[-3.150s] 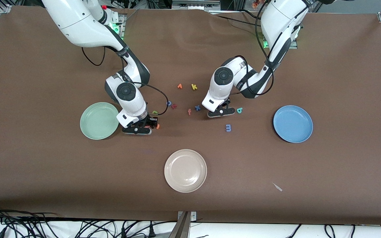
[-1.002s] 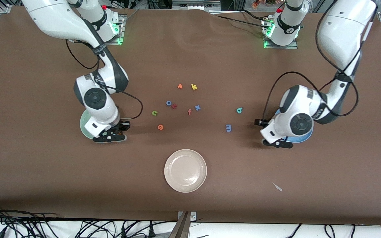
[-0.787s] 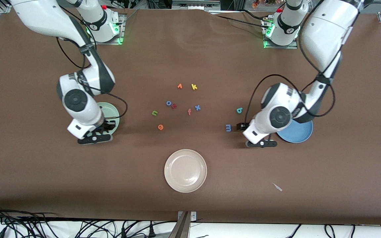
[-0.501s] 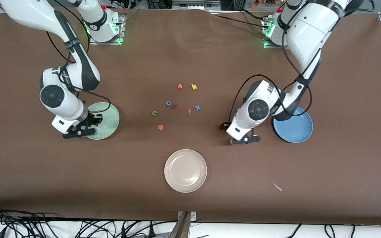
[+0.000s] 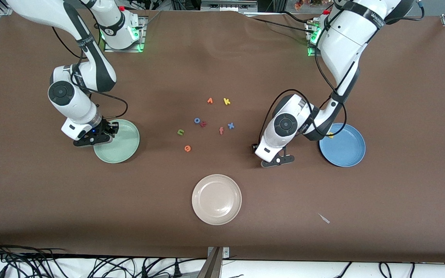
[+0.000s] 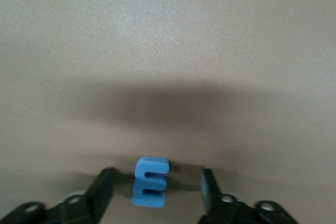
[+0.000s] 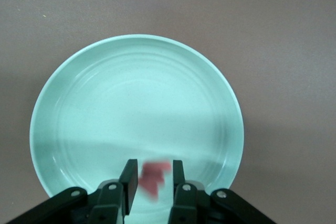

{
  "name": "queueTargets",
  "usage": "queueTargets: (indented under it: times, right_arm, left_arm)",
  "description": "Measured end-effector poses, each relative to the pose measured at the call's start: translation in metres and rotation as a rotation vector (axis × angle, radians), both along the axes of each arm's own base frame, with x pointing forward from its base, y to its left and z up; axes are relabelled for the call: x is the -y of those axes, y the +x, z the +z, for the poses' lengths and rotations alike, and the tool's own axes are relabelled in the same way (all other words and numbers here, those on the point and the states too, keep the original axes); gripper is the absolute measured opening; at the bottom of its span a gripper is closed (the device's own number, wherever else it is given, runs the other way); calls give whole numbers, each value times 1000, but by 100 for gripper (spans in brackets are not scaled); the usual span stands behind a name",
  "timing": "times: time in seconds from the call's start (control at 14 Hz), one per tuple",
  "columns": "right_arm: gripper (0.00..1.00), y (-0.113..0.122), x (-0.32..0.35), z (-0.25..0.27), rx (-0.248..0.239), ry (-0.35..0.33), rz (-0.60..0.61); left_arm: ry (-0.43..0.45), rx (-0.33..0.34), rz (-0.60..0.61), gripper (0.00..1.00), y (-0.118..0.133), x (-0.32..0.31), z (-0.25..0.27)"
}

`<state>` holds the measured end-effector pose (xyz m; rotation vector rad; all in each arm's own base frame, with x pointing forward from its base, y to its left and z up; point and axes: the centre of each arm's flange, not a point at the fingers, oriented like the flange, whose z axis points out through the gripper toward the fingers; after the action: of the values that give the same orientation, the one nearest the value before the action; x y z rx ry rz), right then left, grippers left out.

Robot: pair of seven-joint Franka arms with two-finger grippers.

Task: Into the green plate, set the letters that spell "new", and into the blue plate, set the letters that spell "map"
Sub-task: 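Grasp the blue E with the left gripper while the right gripper withdraws, then place the E on the blue plate while the right gripper reaches the orange 6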

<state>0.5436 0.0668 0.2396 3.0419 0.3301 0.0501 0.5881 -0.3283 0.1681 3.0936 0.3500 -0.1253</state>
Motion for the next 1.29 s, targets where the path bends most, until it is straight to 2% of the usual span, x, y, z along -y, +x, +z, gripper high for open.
queueTargets:
  times: [0.29, 0.43, 0.57, 0.72, 0.86, 1.07, 1.29]
  right_arm:
    - [63, 1, -2, 1, 8, 6, -14]
    - [64, 0, -19, 3, 19, 22, -51]
    - [64, -3, -64, 8, 35, 56, -108]
    - [64, -7, -120, 16, 53, 94, -156]
    - [64, -11, -166, 20, 66, 120, -197]
    - [64, -15, -216, 14, 64, 149, -272]
    - [64, -14, -259, 1, 56, 177, -350]
  left_arm:
    - [2, 6, 3, 27, 4, -1, 5]
    - [2, 5, 3, 27, 4, -1, 5]
    - [36, -32, -28, 27, 6, -10, 6]
    - [85, -111, -114, 27, 18, -46, 14]
    - [96, -180, -201, 27, 32, -95, 29]
    - [71, -272, -350, 27, 44, -168, 49]
    - [28, -328, -515, 27, 48, -226, 54]
